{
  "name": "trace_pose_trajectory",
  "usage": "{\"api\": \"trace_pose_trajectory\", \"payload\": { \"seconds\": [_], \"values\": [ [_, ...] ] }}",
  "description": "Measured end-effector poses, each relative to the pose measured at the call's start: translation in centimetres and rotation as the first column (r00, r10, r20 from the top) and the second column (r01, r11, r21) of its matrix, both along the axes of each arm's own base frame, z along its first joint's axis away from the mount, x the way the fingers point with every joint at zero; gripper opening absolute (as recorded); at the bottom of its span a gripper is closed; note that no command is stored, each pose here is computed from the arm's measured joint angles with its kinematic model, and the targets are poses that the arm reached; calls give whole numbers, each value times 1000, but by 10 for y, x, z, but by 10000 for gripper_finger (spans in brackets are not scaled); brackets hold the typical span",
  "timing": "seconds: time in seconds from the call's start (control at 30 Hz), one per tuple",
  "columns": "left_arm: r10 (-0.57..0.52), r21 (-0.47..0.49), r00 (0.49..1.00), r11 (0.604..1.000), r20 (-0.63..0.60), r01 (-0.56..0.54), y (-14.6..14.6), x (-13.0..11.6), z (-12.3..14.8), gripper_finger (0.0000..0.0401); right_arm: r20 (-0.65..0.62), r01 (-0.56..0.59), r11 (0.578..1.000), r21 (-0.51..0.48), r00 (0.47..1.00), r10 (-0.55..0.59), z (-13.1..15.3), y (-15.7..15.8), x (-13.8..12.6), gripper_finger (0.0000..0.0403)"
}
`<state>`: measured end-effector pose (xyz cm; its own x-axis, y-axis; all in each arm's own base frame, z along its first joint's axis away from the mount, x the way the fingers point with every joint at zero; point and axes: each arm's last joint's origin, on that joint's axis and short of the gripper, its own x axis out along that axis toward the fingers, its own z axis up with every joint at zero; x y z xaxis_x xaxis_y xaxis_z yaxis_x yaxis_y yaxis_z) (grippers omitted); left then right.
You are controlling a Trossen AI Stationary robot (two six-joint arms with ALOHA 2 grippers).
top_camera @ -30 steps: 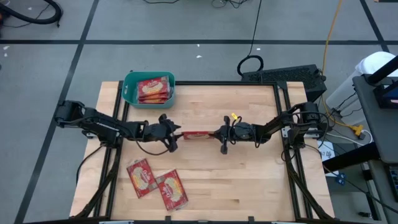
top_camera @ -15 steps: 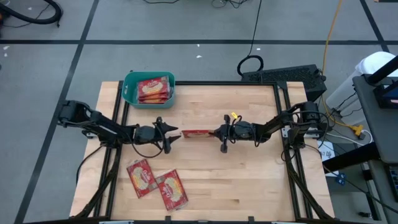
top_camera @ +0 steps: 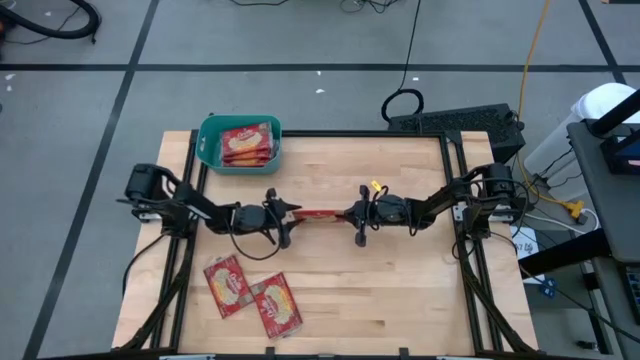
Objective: Sort popcorn bags into baskets
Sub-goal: Put the red popcorn bag into the green bin
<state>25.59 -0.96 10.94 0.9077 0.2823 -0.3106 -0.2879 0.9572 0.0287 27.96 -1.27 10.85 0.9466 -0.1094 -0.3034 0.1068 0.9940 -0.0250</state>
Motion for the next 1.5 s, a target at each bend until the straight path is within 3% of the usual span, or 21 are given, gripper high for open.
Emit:
{"api": "trace_pose_trajectory", "payload": {
  "seconds": [0.37, 0.53, 0.7, 0.83, 1.0, 1.27, 1.5],
  "values": [
    [-41, -10, 999, 999, 7, 41, 9, 11, 2, 19, 3, 14, 1000, -14, 1000, -14, 1, -4, 0, 4],
    [-76, -19, 997, 997, 21, 77, 12, 10, 9, 31, 10, 24, 1000, 2, 1000, -24, 1, -4, 0, 11],
    [-101, -17, 994, 995, 43, 102, 11, 3, 32, 28, 28, 46, 996, 79, 998, -49, 9, -4, -1, 46],
    [-128, -6, 991, 992, 40, 129, 12, -12, 59, 15, -2, 64, 991, 119, 998, -65, 19, -4, -6, 79],
    [-140, 30, 990, 990, 33, 139, 22, -43, 93, 29, -73, 162, 984, 69, 985, -157, 27, -7, -15, 112],
    [-1, 133, 1000, 991, -19, 4, 47, -93, 149, 16, -100, 166, 984, -61, 980, -171, 31, -8, -18, 127],
    [214, 269, 975, 944, -60, -191, 76, -117, 187, 32, -97, 152, 984, -96, 982, -161, 32, -8, -18, 126]
  ]
}}
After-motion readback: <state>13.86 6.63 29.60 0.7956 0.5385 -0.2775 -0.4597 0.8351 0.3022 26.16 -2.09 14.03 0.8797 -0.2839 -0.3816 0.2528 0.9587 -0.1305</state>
